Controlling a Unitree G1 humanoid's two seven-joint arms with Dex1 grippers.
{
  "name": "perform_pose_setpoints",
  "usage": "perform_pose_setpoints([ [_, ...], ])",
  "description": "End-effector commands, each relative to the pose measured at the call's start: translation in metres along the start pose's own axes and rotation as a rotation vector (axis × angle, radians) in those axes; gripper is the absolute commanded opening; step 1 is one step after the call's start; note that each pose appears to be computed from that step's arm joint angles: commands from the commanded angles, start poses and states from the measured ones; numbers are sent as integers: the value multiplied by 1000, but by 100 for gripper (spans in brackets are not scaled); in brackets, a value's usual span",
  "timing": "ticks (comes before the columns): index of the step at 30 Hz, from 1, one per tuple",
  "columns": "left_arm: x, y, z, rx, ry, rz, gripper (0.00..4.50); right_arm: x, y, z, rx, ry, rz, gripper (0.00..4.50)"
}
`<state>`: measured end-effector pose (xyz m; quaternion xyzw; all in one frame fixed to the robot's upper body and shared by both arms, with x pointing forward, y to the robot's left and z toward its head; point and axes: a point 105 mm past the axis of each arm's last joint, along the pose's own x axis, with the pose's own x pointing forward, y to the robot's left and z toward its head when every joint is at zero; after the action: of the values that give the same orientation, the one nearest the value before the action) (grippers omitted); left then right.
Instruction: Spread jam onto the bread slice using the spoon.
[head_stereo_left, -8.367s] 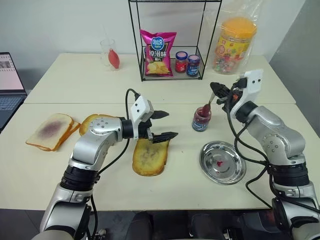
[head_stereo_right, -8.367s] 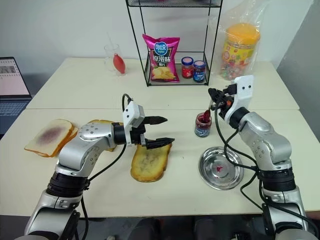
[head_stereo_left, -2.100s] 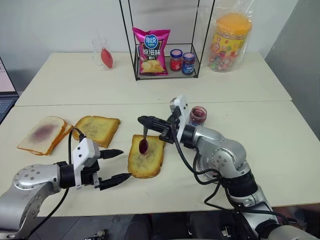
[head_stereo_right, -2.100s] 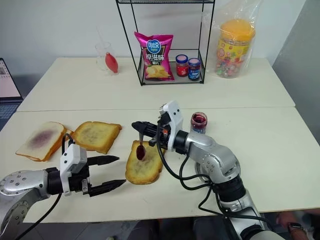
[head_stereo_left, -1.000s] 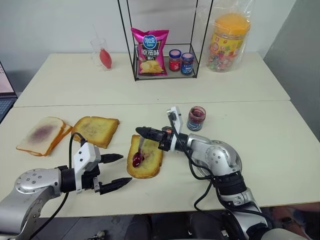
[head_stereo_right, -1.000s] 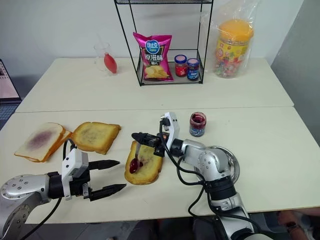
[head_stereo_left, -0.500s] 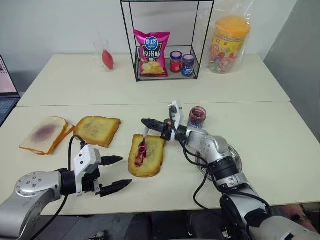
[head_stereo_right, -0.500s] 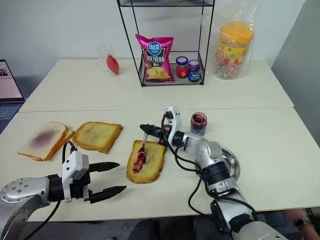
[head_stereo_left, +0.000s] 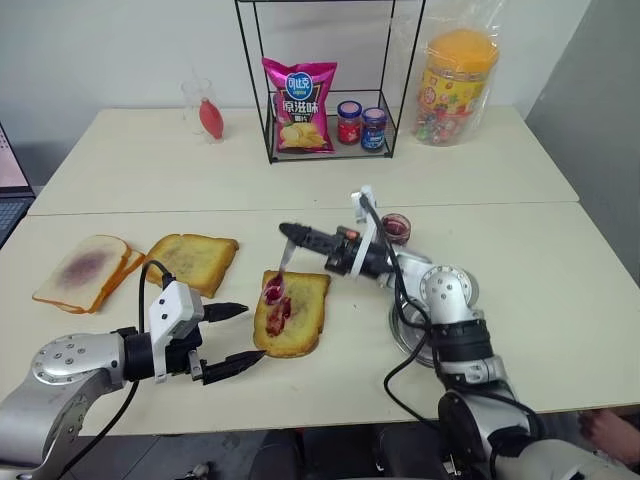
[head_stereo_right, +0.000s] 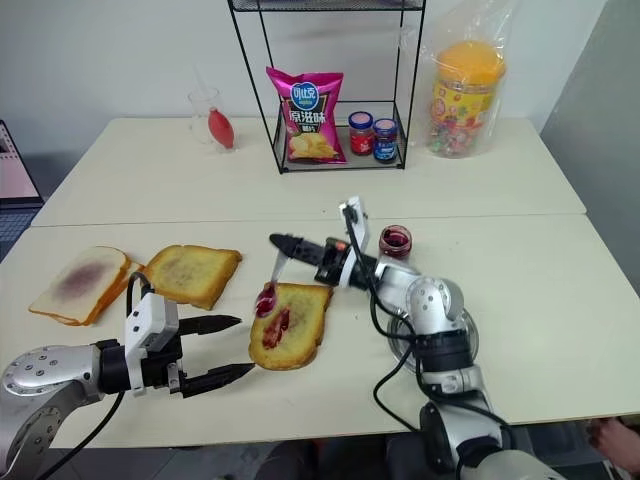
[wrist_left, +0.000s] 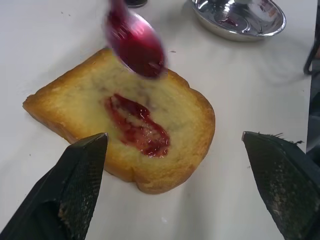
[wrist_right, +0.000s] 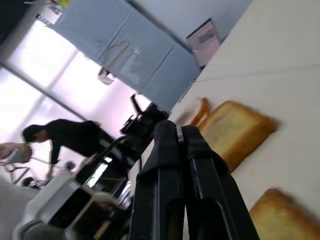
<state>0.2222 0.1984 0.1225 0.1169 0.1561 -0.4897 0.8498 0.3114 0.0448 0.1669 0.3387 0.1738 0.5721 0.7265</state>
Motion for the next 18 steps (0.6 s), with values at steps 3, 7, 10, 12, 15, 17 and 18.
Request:
perform_pose_setpoints([
  [3,-1,-1,5,30,0,-13,450,4,-13,-30,-33,61,-60,1],
  [7,-2,-2,5,29,2,-11,450,-2,-33,-21,-71,41,-134,1],
  [10,-1,-2,5,29,1,-12,450,-5,-44,-7,-103,15,-173,1],
  [12,0,-1,5,31,-1,-13,450,-7,-50,1,-131,5,-191,1],
  [15,1,-1,6,33,-3,-16,450,-9,-57,7,-171,5,-210,1],
  [17,1,0,6,34,-4,-16,450,-10,-61,12,-185,-3,-221,1],
  [18,1,0,6,34,-3,-17,450,-11,-62,16,-205,-8,-227,1],
])
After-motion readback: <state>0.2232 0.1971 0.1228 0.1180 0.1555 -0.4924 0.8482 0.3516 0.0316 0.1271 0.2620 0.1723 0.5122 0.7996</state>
